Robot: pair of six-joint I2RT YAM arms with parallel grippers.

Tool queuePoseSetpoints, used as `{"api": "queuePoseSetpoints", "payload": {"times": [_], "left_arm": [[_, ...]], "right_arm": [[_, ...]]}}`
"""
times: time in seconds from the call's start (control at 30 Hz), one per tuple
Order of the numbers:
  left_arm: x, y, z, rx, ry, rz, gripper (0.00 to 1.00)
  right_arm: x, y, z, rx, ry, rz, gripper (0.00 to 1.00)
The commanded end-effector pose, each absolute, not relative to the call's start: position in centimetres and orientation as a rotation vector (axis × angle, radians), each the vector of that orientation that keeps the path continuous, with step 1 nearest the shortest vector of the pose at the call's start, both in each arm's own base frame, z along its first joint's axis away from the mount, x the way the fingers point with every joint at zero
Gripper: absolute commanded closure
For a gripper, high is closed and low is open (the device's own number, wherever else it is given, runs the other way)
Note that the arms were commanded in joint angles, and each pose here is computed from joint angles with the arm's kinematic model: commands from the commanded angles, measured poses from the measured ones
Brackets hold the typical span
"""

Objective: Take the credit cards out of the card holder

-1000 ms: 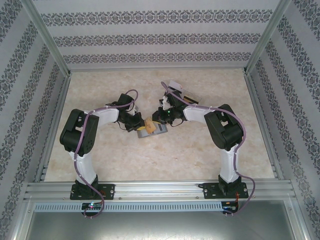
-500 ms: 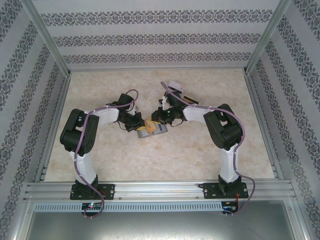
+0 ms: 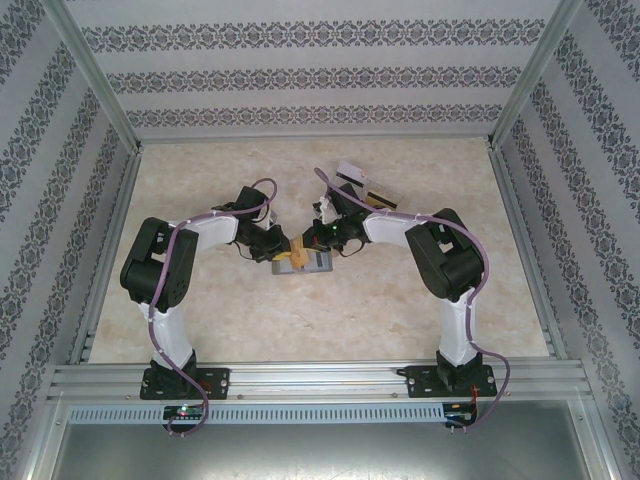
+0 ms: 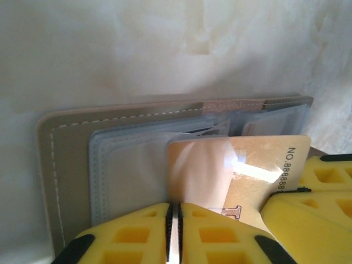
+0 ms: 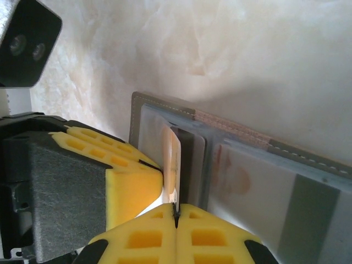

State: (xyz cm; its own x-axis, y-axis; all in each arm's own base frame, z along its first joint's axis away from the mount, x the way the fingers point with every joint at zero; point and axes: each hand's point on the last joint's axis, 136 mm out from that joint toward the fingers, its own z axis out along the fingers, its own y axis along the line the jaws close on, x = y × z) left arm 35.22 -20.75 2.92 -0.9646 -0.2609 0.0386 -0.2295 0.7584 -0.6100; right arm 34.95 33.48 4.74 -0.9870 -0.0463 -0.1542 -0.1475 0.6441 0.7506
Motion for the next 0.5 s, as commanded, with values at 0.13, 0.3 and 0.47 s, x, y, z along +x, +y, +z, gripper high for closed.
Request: {"api": "queuePoseSetpoints", "payload": {"times": [0.13,0.3,0.47], "left_arm": [[36.1,-19.9,5.7,-0.404,2.864,-0.921,0.59],[37.0,-19.0,8.7,-0.403,2.789,-0.889,0.38],[37.7,-16.3,10.8,-0.428,2.701,-0.786,0.22]], "right_arm": [[35.7,31.2,9.4,-0.251,2.620,1.066,1.00],[35.9,29.0,13.6,-0.307,2.499,1.004,1.00],[37.7,24.6,16.9,-0.396,2.406,0.731,1.00]]}}
